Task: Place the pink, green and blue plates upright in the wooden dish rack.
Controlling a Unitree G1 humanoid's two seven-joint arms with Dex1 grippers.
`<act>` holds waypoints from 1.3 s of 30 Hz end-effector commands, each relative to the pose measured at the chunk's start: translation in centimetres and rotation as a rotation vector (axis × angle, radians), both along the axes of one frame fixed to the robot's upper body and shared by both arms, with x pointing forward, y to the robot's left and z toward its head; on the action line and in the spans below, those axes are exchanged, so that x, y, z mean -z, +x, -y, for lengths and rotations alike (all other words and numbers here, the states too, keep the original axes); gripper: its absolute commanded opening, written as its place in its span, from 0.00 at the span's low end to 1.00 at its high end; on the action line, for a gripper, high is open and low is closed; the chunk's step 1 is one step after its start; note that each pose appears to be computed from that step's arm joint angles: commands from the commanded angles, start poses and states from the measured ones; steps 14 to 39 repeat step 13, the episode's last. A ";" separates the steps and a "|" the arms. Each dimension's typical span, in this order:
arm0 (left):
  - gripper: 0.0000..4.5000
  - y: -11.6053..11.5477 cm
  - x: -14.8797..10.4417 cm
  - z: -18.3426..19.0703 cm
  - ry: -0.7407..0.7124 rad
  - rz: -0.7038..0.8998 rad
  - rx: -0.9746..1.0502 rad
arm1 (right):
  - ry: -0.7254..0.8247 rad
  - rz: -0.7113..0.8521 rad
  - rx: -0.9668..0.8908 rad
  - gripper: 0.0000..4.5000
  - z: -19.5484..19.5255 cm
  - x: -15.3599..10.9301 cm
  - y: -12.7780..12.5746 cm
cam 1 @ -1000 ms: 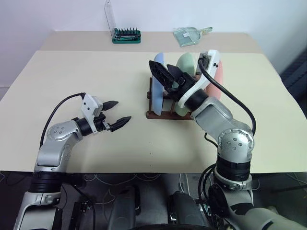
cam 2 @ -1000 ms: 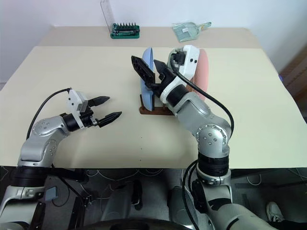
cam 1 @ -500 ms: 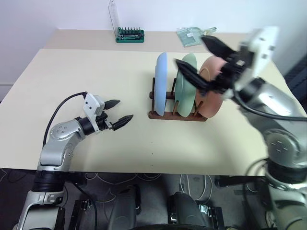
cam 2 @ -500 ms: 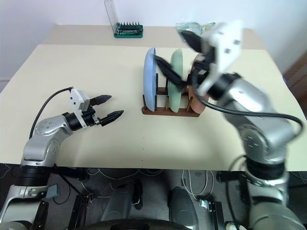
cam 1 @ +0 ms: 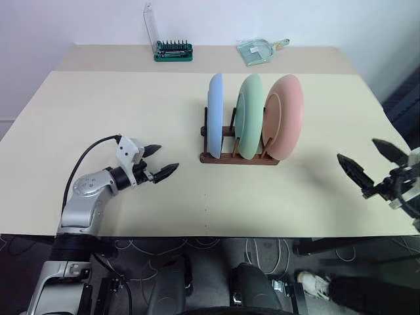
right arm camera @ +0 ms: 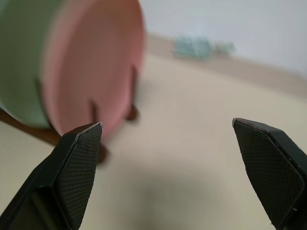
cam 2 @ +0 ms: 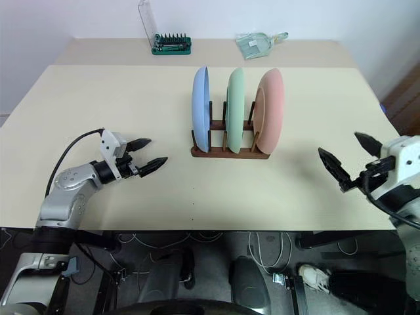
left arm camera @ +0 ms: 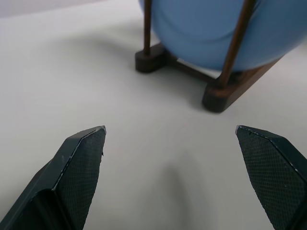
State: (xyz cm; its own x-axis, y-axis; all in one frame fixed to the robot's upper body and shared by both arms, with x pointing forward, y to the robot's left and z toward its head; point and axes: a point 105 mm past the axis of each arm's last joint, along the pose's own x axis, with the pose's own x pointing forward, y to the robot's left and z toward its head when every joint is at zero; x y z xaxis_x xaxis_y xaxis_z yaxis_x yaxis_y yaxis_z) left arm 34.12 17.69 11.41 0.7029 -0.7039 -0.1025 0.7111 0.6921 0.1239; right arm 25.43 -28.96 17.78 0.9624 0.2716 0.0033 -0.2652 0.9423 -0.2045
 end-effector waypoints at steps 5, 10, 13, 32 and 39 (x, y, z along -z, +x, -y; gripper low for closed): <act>1.00 -0.3 0.2 -0.9 0.007 0.021 -0.038 | -0.014 -0.006 0.036 0.99 0.4 2.8 1.1; 1.00 -1.0 0.5 -1.0 0.002 0.009 -0.038 | -0.017 -0.017 0.038 0.99 0.8 3.1 0.9; 1.00 -1.1 0.6 -0.9 -0.001 0.007 -0.043 | -0.016 -0.018 0.042 0.99 0.9 3.1 1.4; 1.00 -1.1 0.6 -0.9 -0.001 0.007 -0.043 | -0.016 -0.018 0.042 0.99 0.9 3.1 1.4; 1.00 -1.1 0.6 -0.9 -0.001 0.007 -0.043 | -0.016 -0.018 0.042 0.99 0.9 3.1 1.4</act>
